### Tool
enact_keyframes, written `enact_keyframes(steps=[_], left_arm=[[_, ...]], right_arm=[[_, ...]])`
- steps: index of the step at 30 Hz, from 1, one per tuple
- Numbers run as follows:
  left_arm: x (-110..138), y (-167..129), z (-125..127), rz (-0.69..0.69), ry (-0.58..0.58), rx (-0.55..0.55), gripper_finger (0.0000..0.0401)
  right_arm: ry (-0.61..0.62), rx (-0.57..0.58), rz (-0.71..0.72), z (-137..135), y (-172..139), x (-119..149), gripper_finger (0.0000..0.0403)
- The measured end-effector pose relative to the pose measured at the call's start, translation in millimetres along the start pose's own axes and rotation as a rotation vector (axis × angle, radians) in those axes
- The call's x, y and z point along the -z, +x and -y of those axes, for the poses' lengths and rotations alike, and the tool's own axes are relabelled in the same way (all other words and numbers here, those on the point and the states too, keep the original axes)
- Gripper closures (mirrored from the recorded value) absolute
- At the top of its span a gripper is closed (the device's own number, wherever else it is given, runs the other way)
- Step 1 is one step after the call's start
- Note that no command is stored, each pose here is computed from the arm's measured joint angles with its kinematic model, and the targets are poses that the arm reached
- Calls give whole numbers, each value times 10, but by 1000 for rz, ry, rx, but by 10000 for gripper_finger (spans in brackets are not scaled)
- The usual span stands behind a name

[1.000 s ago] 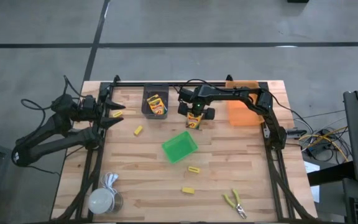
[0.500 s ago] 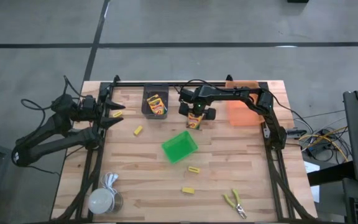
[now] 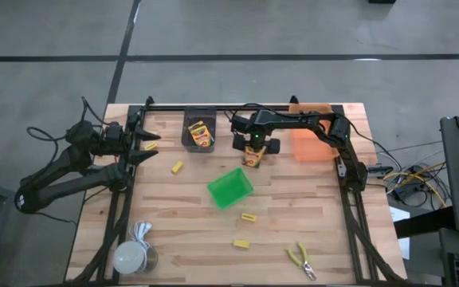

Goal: Pick & Place School Supplies
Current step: Stack the yellow crayon box on the yellow crayon box in the black bin

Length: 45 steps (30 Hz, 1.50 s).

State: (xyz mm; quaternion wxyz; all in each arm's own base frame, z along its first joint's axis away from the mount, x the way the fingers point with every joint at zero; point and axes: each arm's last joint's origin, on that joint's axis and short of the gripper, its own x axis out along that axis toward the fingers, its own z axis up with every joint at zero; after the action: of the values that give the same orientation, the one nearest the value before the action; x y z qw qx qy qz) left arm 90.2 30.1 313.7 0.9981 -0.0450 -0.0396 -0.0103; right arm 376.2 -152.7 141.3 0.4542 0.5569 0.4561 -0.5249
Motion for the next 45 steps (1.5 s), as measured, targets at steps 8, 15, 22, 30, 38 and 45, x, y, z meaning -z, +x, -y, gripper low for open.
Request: enact_keyframes(steps=[8,15,22,30,38,45], left_arm=[[0,0,0,0,0,0,167],[0,0,0,0,0,0,167],[0,0,0,0,0,0,167],[0,0,0,0,0,0,167],[0,0,0,0,0,1,167],[0,0,0,0,0,0,167]], right_arm=[[14,14,-6,11,-9,2,3],[12,5,-10,-10,-35,0,3],[17,-3,-17,-17,-39,1,3],[32,-6,-19,-20,-40,1,3],[34,-7,-18,-21,-43,1,8],[34,-10,-17,-24,-52,1,60]])
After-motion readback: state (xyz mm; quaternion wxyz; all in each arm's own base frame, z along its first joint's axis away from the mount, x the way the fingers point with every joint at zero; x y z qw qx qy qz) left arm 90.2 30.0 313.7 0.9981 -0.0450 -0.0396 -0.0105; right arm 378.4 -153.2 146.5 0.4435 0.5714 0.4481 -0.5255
